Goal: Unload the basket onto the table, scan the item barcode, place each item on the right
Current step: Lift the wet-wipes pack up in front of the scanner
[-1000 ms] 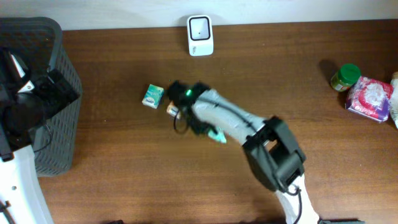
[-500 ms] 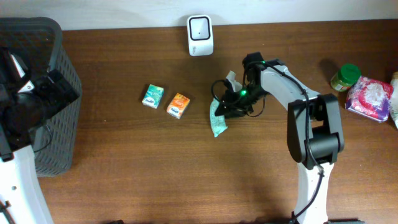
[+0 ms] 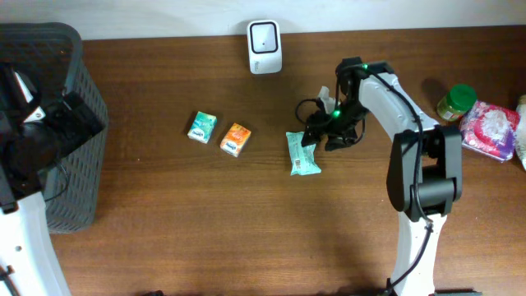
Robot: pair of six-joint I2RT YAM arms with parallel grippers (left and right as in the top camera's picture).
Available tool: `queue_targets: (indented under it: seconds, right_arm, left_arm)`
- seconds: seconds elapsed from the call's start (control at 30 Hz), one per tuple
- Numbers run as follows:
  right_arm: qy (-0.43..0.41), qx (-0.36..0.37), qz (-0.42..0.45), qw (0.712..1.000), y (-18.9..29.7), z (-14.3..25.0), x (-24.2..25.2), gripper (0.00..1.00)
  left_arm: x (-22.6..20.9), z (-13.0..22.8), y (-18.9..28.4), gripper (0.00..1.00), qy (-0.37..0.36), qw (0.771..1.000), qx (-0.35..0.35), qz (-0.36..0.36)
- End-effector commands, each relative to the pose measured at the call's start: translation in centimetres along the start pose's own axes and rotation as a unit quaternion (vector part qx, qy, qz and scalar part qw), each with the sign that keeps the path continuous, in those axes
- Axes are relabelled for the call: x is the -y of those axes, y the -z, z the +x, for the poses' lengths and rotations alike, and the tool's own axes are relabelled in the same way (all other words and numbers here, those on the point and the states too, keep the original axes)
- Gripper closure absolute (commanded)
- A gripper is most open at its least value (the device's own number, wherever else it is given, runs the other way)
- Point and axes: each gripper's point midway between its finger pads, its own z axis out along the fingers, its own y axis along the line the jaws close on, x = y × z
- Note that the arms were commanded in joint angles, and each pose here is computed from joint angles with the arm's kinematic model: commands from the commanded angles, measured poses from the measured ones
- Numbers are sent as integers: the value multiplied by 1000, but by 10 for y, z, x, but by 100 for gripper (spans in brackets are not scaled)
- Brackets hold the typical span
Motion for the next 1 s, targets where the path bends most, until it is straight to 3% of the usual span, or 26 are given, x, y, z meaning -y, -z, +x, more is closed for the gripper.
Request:
queue_targets:
  seconds: [0.0,0.17,0.23,0.27,0.3,0.4,0.53,0.73,0.8,0.9,0.97]
  right_arm:
    - [-4,-10,-5,1000,-15,9,7,30]
    - [20,9,-105,994,-41,7,-18,40]
    - [20,13,-110,994,-44,5,-26,57]
    - [10,14,-110,994,-44,4,-28,76]
    - [10,17,-123,992,-43,1,-32,87]
    - [31,50,-219,974,-6,-20,-66,88]
    - [140,141,-343,918,101,-57,-135,88]
    - [296,268,-320,859,213,-74,-198,88]
    - [303,279,-311,856,219,-76,-200,88]
    - [255,290,-259,885,208,-91,-186,88]
    - [255,290,-242,890,200,-93,-191,88]
  left_arm:
    - [-3,-2,1,1,5,1000,4,-7]
    - [-3,-2,1,1,5,1000,4,-6]
    - [-3,-2,1,1,5,1000,4,-6]
    - [-4,-2,1,1,6,1000,4,-7]
    - [-3,-2,1,1,5,1000,4,-6]
    - [-3,-2,1,1,5,1000,4,-7]
    - [-3,-2,1,1,5,1000,4,-7]
    - [-4,-2,1,1,6,1000,4,-7]
    - [-4,-2,1,1,6,1000,4,-7]
    - [-3,-2,1,1,5,1000,4,-6]
    - [-3,-2,1,1,5,1000,4,-6]
